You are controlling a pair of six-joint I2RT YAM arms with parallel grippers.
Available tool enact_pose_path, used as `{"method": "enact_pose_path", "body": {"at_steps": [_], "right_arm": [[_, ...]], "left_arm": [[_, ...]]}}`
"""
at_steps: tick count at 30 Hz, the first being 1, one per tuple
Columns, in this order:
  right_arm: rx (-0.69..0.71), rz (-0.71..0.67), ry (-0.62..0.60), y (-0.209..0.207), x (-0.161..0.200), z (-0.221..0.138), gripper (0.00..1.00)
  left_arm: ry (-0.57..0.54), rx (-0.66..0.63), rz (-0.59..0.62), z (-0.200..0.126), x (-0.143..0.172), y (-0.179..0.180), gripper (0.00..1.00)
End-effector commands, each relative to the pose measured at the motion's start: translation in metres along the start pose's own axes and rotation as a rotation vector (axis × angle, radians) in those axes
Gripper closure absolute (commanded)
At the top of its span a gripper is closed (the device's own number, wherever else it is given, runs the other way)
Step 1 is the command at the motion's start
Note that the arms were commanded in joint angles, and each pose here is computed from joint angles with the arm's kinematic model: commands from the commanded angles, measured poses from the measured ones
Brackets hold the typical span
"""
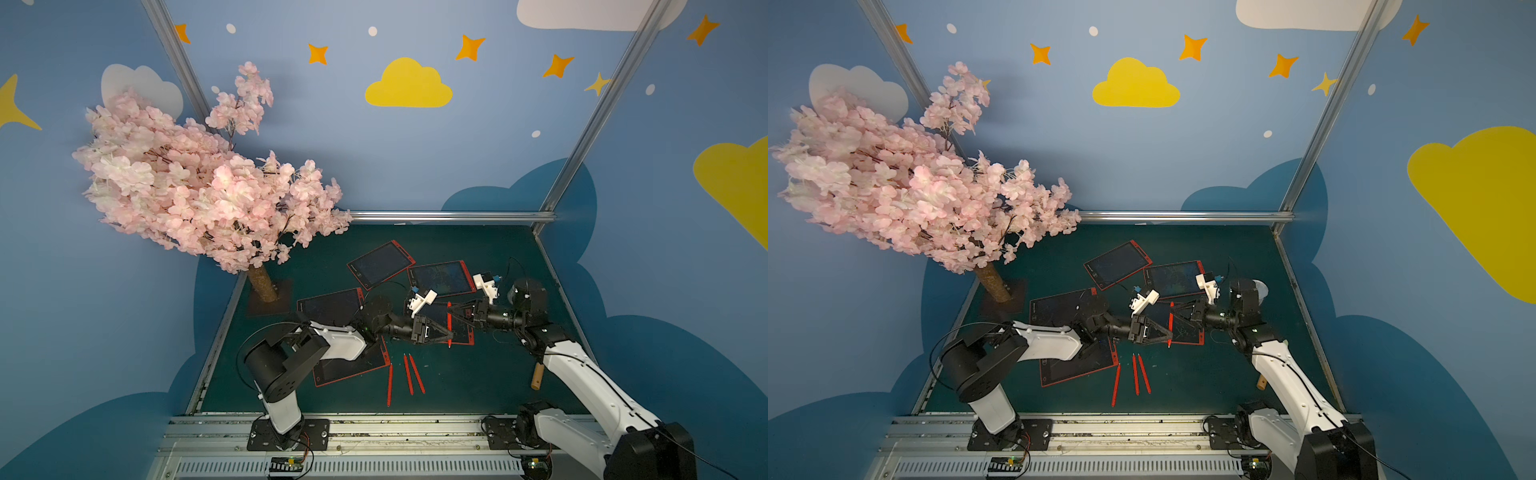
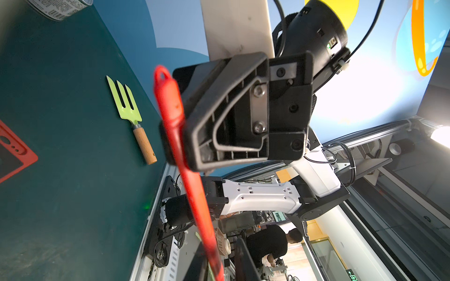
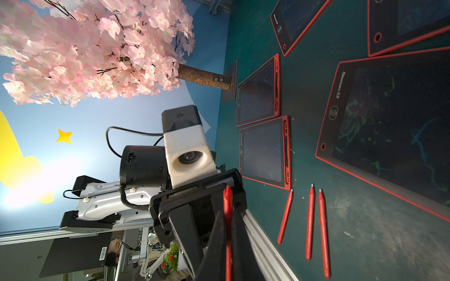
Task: Place the stylus back onto the writing tablet
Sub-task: Pick up the stylus from the center of the board.
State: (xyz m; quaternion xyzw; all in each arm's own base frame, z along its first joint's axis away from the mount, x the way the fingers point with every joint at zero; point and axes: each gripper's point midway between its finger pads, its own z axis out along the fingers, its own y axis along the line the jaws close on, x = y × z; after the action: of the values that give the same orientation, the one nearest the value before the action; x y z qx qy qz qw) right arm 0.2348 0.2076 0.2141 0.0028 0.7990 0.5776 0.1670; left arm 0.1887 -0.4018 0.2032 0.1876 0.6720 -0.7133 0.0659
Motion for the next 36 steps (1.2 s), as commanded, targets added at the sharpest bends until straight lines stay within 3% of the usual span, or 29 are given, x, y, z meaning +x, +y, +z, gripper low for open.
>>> {"method": "enact_pose_path", "body": {"at_steps": [1,7,11,17,20,24,25,31,36], "right_arm": [[-0.01,-0.011,-0.007,-0.001,0.0,-0.001,0.96],[-0.004,-0.005,-0.006,-0.002,0.001,-0.001,0.95],[0.014,0.009,-0.003,-0.002,0.001,-0.002,0.83],[0.115,-0.008,-0.046,-0.006,0.003,-0.014,0.57],[0.158,-0.039,-0.073,-0.009,0.005,-0.02,0.48],[0.261,-0.101,-0.143,-0.017,0.005,-0.035,0.12],[0.29,-0.129,-0.164,-0.019,0.004,-0.04,0.08],[0.467,-0.234,-0.31,-0.033,-0.009,-0.07,0.03],[0.425,-0.245,-0.293,-0.026,-0.005,-0.068,0.04]], "left_arm": [[0.01,0.033,0.047,0.004,-0.003,-0.01,0.84],[0.011,0.013,0.049,0.004,-0.003,-0.009,0.94],[0.025,-0.047,0.049,0.001,0.002,0.001,0.98],[0.045,-0.185,0.068,-0.005,0.006,0.014,0.98],[0.049,-0.247,0.088,-0.009,0.005,0.018,0.98],[0.059,-0.408,0.124,-0.02,0.006,0.034,0.98],[0.064,-0.459,0.13,-0.024,0.007,0.037,0.98],[0.065,-0.585,0.181,-0.034,0.008,0.038,0.98],[0.096,-0.668,0.206,-0.031,0.014,0.044,0.98]]}}
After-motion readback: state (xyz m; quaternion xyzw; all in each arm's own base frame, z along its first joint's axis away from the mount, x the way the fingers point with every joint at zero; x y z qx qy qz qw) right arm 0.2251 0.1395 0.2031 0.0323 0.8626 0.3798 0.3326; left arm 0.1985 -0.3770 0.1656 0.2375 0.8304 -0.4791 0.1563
